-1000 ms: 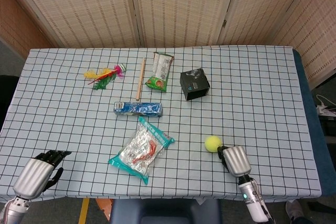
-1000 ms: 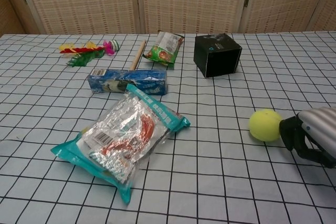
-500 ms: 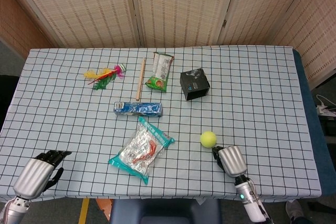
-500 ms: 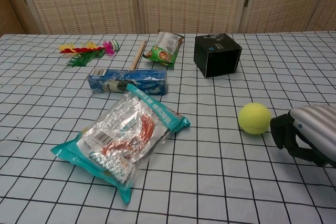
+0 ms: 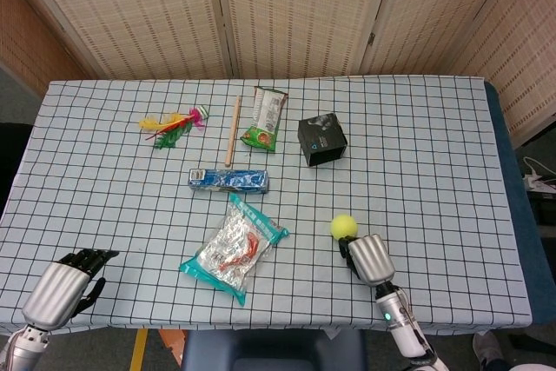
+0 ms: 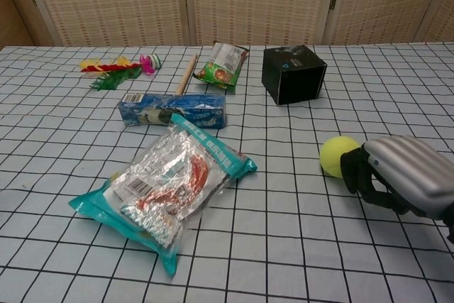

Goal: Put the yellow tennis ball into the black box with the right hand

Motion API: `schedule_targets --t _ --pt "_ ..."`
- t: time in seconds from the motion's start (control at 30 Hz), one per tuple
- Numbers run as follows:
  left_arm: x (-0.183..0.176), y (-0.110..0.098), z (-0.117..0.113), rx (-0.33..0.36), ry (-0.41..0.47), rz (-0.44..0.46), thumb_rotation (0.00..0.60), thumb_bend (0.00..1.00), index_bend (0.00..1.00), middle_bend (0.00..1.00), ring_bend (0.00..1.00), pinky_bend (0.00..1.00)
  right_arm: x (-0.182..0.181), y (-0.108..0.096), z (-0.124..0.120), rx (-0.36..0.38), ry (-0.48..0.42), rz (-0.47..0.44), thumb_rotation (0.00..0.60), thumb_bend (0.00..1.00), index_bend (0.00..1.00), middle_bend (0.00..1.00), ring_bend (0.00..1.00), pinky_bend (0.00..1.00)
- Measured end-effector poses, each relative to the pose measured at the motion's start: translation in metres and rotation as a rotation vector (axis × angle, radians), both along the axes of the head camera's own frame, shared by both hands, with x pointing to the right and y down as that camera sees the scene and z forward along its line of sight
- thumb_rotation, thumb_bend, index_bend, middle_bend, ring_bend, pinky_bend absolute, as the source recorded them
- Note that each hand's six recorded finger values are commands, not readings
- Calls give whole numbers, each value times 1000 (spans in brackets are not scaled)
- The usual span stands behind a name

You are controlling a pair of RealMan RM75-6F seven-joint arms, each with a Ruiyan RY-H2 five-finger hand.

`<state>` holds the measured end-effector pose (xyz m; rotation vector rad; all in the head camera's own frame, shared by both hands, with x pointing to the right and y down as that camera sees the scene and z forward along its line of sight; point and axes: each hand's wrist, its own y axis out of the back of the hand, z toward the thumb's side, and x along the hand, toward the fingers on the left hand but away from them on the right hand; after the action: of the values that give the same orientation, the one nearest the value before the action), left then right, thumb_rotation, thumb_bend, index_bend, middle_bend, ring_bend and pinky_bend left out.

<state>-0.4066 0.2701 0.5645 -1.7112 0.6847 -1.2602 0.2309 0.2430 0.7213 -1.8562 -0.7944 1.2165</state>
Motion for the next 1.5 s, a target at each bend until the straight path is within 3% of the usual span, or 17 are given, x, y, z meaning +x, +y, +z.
schedule_targets --t 0.77,1.23,1.5 --pt "2 1 2 -10 -1 11 600 501 263 341 326 532 4 -41 41 44 67 28 600 1000 992 843 879 935" --pt "4 2 3 -11 0 20 600 501 263 342 327 532 -15 -29 30 41 -5 -4 600 1000 992 843 879 935" --pt "5 3 4 -16 -1 25 600 500 263 341 326 532 -31 -34 33 39 -16 -15 600 1000 992 843 879 935"
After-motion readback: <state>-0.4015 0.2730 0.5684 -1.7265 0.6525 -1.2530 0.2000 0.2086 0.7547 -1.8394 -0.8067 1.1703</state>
